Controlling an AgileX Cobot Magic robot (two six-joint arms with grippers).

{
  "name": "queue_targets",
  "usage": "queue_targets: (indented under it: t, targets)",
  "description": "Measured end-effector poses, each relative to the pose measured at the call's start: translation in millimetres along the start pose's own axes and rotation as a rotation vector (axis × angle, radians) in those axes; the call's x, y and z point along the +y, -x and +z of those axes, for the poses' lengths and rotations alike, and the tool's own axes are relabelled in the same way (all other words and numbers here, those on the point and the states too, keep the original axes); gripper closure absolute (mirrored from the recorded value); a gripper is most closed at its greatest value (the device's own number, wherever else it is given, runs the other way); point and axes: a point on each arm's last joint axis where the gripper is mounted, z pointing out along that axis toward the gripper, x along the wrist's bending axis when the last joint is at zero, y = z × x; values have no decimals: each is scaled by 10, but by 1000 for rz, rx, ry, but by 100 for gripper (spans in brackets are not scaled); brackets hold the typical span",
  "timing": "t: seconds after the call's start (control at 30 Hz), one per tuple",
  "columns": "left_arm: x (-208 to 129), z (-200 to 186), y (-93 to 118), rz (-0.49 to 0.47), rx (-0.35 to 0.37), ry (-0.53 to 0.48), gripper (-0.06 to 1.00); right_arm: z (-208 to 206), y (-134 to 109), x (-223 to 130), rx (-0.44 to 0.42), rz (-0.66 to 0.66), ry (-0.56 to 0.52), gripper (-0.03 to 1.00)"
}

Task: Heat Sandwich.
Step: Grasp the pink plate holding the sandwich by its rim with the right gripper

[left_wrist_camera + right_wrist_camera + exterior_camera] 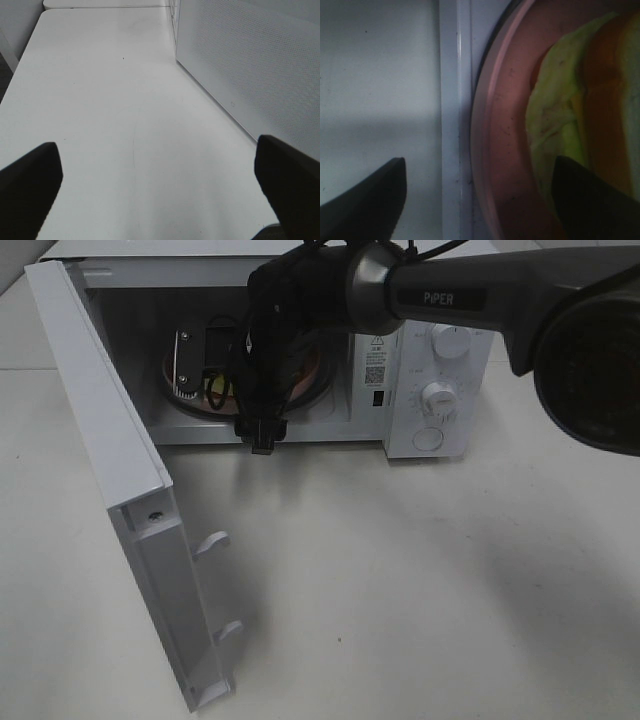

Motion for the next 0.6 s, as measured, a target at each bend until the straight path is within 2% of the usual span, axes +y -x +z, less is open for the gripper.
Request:
queue_targets:
  t: [0.13,0.27,0.33,0.37,0.43,0.47,0.5,0.53,0.6]
  targets:
    - [0,0,0,0,0,0,-5,55,-33,-14,14,-1,-9,22]
    - [0,0,0,0,0,0,-5,53,-42,-22,25,-1,-19,32]
    - [0,0,0,0,0,0,-5,53,-46,-25,29,-1,-22,50]
    - [0,0,0,0,0,0,-5,53,-46,-25,29,-1,-22,50]
    - [0,0,0,0,0,0,-5,51,-42,-24,27,2,-22,64]
    - [0,0,0,0,0,0,-5,47,-39,-24,27,6,-24,80]
    - [0,0,0,0,0,0,-5,44,-37,-24,28,5,-25,85]
    - [0,0,0,0,0,0,-5,44,-37,-24,28,5,-25,85]
    - [0,0,0,0,0,0,-5,43,-46,-24,35,14,-31,92]
